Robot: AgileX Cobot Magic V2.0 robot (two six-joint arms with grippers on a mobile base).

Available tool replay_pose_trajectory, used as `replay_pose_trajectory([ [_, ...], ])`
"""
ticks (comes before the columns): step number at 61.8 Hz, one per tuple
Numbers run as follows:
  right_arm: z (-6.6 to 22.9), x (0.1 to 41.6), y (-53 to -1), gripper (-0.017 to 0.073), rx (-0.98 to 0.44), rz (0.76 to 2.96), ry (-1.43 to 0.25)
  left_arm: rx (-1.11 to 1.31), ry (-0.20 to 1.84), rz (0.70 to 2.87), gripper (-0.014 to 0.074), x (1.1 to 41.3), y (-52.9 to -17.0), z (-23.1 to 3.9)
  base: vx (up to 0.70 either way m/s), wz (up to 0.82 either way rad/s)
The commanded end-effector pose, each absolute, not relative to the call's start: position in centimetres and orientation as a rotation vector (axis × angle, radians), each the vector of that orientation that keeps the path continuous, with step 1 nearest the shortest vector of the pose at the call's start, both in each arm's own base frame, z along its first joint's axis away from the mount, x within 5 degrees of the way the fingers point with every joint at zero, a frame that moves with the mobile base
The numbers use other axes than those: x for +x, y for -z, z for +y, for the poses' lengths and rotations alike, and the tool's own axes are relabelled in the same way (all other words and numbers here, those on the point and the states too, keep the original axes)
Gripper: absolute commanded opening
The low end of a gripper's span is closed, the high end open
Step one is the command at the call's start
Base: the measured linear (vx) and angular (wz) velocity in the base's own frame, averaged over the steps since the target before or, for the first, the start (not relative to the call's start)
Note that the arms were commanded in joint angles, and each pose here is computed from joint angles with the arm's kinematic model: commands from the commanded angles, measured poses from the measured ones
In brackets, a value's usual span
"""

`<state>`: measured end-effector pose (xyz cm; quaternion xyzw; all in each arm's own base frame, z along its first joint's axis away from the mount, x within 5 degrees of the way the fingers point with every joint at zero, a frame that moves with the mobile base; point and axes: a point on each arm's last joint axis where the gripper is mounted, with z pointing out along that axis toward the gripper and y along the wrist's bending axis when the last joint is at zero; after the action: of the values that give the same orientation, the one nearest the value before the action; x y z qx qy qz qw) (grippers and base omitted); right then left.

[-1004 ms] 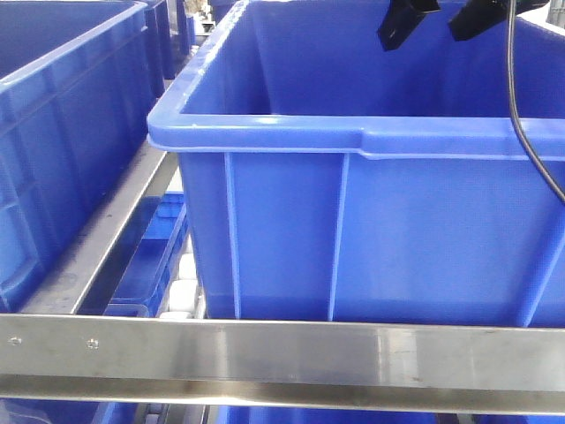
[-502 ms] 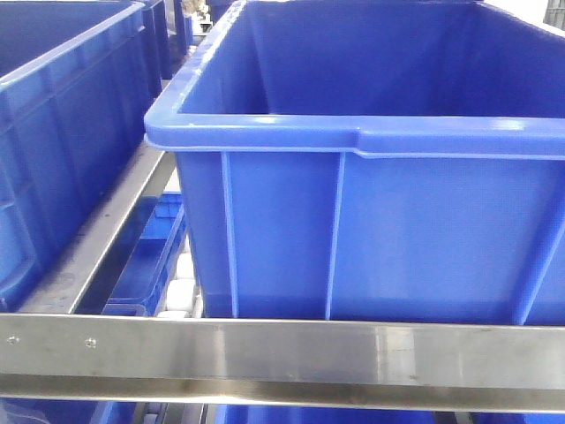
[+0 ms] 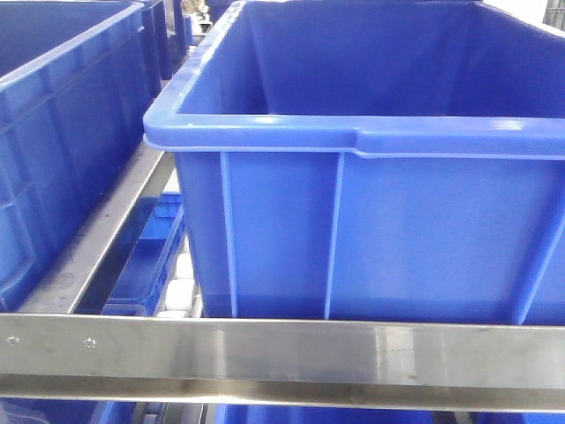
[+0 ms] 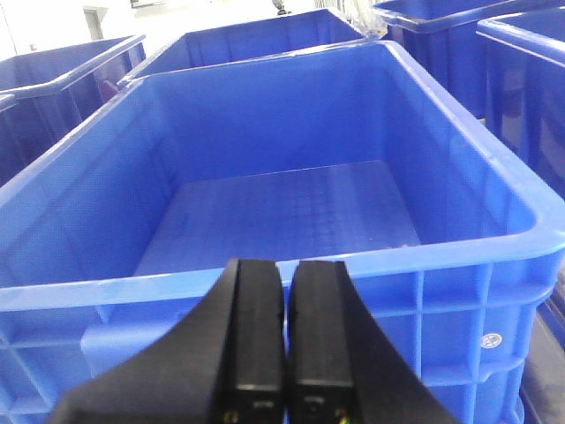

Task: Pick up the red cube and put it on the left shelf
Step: 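Lower the red cube into the blue bin and open the right gripper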

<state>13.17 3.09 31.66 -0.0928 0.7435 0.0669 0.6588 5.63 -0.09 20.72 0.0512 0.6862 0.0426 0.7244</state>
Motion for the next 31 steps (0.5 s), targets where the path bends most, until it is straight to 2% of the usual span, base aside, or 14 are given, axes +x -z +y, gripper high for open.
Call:
replay_pose_trajectory([
  [1, 3.11, 13.07, -33.16, 0.0060, -0.225, 1.581, -0.144, 0.108, -0.089, 1.452, 0.0106, 5.72, -20.75, -0.11, 0.00, 0.00],
  [31, 3.11, 13.07, -33.16, 0.0060, -0.225, 1.581, -0.144, 0.108, -0.089, 1.452, 0.0106, 5.72, -20.75, -0.11, 0.00, 0.00],
])
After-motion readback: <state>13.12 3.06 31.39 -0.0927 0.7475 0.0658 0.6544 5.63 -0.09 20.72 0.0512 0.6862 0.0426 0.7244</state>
